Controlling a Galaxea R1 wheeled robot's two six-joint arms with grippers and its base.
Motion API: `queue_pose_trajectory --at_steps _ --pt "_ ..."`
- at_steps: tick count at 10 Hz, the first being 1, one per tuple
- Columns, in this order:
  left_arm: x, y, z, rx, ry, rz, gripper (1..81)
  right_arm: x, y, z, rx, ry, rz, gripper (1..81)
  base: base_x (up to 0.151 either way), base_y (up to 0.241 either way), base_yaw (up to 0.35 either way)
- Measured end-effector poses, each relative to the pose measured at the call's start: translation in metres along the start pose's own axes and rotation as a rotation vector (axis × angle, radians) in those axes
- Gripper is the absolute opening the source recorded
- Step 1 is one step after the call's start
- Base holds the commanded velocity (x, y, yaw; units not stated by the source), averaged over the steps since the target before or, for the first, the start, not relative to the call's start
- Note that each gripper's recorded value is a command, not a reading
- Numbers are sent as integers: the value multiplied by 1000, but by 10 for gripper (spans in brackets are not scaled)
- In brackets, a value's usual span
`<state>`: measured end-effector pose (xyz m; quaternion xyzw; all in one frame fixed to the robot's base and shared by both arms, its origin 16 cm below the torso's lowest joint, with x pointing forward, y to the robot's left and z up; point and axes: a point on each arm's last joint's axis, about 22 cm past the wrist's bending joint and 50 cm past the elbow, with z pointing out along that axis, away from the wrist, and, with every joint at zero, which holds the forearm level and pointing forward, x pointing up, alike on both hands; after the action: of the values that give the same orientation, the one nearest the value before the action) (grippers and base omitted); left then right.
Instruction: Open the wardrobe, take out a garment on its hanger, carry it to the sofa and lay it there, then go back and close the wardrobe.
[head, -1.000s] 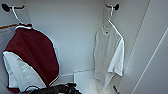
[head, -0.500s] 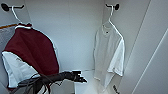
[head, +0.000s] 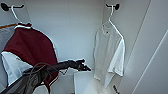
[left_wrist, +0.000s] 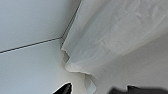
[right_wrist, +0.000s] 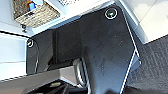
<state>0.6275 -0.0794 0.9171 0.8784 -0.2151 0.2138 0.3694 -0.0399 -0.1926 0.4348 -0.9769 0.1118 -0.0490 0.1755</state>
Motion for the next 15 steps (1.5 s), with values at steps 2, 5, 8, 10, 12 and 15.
queue_pose_trajectory --at_steps 2,5,8,10,12,15 --pt "48 26 -19 -6 51 -16 811 1 -3 1 2 9 2 811 0 0 0" --pt "120 73 -57 -29 139 -105 811 -4 -3 0 0 23 7 811 0 0 0" --pt "176 125 -85 -123 248 -232 811 -3 -6 0 5 24 9 811 0 0 0" --pt "205 157 -105 -172 295 -265 811 -4 -12 1 15 24 10 811 0 0 0" --pt "240 193 -136 -227 358 -296 811 -12 -14 1 17 15 15 811 0 0 0" --pt "276 220 -156 -272 429 -339 811 -15 -14 1 16 13 16 811 0 0 0"
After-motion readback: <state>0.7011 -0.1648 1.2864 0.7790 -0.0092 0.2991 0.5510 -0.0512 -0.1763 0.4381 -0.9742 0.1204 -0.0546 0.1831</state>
